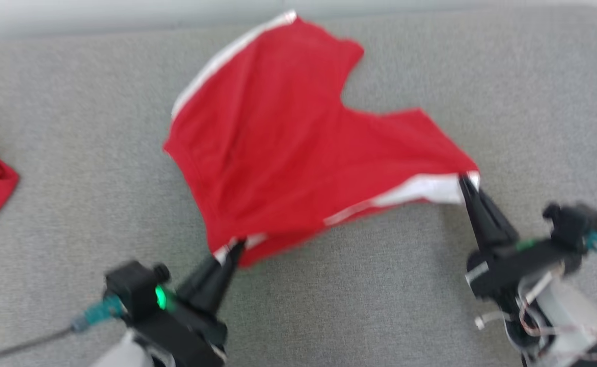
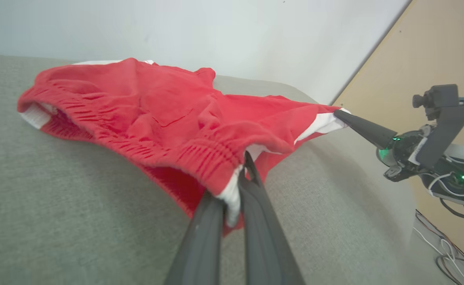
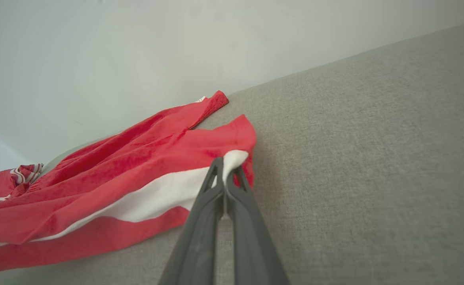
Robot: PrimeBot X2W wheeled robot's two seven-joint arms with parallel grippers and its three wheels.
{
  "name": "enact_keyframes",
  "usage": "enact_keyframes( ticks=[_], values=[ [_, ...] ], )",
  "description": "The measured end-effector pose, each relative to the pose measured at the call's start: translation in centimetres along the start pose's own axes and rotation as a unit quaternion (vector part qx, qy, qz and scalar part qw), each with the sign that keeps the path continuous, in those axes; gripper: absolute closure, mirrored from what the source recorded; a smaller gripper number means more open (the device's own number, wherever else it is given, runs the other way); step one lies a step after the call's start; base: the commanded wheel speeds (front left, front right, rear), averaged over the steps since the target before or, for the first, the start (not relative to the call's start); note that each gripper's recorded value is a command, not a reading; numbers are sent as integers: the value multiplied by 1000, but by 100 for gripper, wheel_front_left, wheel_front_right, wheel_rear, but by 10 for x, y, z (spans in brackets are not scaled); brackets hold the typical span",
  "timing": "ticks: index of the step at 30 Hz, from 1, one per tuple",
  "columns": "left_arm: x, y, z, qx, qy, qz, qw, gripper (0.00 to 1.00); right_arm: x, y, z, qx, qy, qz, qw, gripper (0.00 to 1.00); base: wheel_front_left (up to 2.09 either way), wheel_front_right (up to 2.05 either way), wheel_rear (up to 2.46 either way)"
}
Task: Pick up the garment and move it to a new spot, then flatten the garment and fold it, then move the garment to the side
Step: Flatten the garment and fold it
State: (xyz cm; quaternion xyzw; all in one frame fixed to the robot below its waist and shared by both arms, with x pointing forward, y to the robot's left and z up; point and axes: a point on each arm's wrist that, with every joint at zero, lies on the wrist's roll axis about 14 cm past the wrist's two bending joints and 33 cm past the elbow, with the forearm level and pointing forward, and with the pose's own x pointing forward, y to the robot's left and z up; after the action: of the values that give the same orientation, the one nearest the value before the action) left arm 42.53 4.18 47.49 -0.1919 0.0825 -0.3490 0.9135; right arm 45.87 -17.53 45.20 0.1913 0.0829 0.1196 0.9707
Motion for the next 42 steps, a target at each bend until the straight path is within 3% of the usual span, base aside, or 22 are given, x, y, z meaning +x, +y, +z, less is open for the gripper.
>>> enact_keyframes(
  ticks=[10,17,25,33,42],
  values=[
    [-44,-22,-23,-2,14,29,999,100,-66,-7,-29,36,23,-41,998,100,0,0,0],
    [-70,-43,-39,-9,27,29,999,100,-101,11,-52,68,53,-41,995,100,0,0,0],
    [-89,-49,-44,-14,25,47,998,100,-126,10,-43,71,46,-60,995,100,0,0,0],
    [-79,-59,-29,-14,-5,34,999,100,-110,21,-16,55,27,-41,997,100,0,0,0],
    [-58,-44,13,2,-68,45,997,100,-50,42,30,15,-13,18,1000,100,0,0,0]
  ],
)
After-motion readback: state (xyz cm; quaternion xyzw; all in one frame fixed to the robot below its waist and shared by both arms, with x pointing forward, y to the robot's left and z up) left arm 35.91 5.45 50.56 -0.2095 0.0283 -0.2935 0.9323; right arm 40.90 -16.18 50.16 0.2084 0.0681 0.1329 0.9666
